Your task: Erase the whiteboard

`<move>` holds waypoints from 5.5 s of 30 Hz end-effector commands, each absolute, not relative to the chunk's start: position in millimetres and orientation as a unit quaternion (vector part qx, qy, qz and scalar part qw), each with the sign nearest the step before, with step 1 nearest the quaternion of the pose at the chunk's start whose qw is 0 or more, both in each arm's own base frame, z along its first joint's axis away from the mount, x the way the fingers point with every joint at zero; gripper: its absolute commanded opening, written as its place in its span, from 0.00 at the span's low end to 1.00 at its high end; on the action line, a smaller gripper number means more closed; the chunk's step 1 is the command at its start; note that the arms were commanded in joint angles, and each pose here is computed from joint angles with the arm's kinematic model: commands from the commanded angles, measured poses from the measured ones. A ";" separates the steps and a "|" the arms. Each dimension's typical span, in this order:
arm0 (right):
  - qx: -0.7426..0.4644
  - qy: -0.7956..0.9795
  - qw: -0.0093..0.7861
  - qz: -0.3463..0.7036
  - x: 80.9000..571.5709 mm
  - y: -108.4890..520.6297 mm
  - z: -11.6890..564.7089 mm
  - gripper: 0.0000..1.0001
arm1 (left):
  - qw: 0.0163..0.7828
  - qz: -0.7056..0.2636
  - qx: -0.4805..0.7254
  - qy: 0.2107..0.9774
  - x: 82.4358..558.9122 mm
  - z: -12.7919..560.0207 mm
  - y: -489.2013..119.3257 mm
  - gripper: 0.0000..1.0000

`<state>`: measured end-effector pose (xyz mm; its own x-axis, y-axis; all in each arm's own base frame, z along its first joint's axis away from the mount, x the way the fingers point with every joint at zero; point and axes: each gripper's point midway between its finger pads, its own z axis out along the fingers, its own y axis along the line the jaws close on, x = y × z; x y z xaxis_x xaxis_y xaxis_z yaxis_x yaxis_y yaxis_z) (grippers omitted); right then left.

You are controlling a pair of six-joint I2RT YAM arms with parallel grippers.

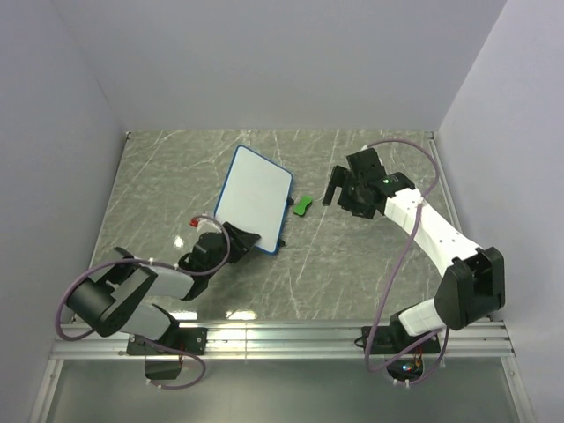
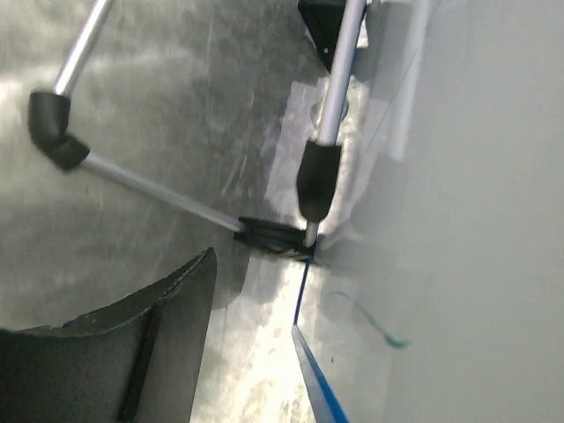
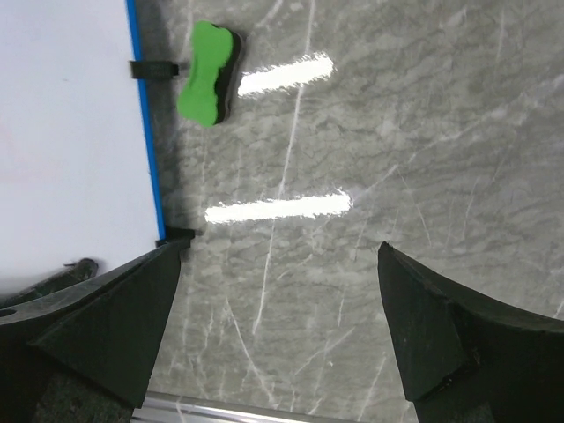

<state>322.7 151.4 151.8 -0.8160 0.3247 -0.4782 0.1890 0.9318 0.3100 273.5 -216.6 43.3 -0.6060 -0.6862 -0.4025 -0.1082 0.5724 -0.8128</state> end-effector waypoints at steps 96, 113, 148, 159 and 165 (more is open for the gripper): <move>0.062 0.888 0.406 0.209 324.3 173.1 258.1 1.00 | 0.496 -0.383 -0.150 0.764 220.5 159.9 -194.7 0.81; 0.067 0.908 0.373 0.181 320.6 167.8 238.5 1.00 | 0.432 -0.455 -0.052 0.777 245.2 135.4 -242.1 0.62; 0.048 0.912 0.350 0.206 346.3 194.7 227.0 0.98 | 0.534 -0.273 0.071 0.797 286.3 286.4 -176.3 0.01; 0.048 0.914 0.348 0.203 343.4 185.0 219.1 0.98 | 0.412 -0.142 0.056 0.899 286.8 209.3 -144.7 0.01; 0.048 0.918 0.339 0.198 338.4 176.5 211.2 0.98 | 0.476 -0.167 0.118 0.855 287.6 264.3 -150.7 0.00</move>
<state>337.5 180.7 198.3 -0.7932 0.2253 -0.5657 -0.0148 0.9216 0.3878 276.9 -147.9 208.4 -0.6679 0.0199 -0.7440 0.2667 0.9396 -0.2143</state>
